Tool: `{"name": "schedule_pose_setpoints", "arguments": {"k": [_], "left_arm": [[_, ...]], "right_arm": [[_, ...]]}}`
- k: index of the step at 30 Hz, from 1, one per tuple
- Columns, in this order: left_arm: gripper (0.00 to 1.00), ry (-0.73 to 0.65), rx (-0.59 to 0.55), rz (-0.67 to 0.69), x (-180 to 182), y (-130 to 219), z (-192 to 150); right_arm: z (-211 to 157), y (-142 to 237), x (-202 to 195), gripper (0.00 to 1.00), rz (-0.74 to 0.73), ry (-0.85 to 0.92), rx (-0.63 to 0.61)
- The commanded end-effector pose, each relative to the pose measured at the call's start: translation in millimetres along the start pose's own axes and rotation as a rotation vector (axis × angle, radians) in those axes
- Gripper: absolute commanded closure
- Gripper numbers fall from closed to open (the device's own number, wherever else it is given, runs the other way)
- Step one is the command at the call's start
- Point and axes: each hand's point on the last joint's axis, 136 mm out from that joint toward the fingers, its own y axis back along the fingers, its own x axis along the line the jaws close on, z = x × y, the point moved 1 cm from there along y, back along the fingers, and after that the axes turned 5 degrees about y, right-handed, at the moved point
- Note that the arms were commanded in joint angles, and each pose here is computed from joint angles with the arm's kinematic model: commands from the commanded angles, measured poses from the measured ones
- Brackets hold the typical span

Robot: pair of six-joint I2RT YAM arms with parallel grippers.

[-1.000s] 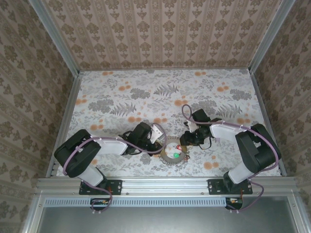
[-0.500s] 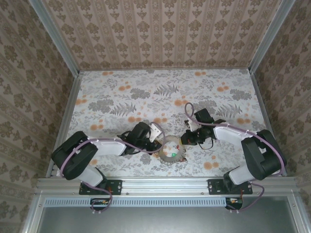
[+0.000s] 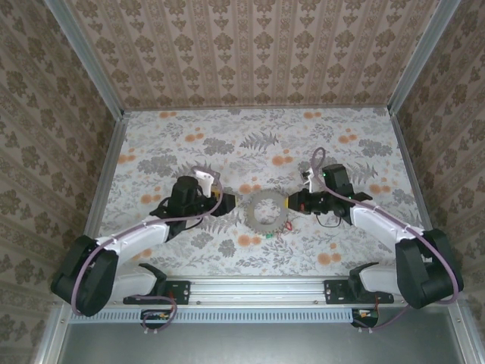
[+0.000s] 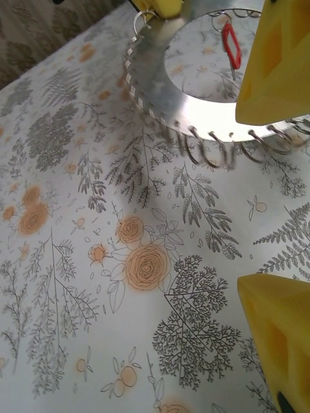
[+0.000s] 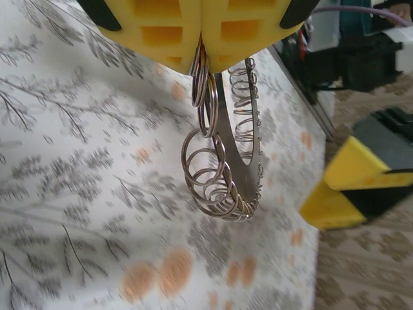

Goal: Put the keys on the keyring

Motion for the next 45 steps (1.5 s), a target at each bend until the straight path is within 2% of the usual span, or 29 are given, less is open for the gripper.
{"name": "schedule_pose_setpoints", "arguments": {"k": [1,8,22,26,35,41,43,45], "left_arm": [[0.36,0.101,0.026,-0.120,-19.1,-0.1,8.7],[0.32,0.161,0.081,-0.270,-45.5,-11.7,21.1],[0.33,0.176,0.084,-0.350,-61.5,-21.4,35.0],[0.43,0.159,0.058,-0.394,-72.3,-17.4,45.9],[0.73,0.135,-0.002,-0.463,-94.1,-2.2,69.9],[0.87,0.111,-0.065,-0.479,-103.8,15.7,87.5],[0.91,0.104,-0.088,-0.486,-107.0,22.2,93.6],[0.98,0.090,-0.106,-0.500,-111.8,28.5,99.4]], "right_arm": [[21.0,10.8,26.1,0.99,0.112,0.005,-0.080],[40.9,18.1,37.7,0.98,0.136,-0.004,-0.152],[58.6,24.4,56.4,0.98,0.209,-0.001,-0.207],[59.0,24.9,59.7,0.97,0.224,0.008,-0.203],[64.4,32.7,73.8,0.94,0.265,0.043,-0.227],[68.7,39.8,77.7,0.86,0.244,0.073,-0.262],[70.1,42.3,78.4,0.80,0.235,0.081,-0.276],[70.8,45.0,80.5,0.80,0.231,0.095,-0.287]]}}
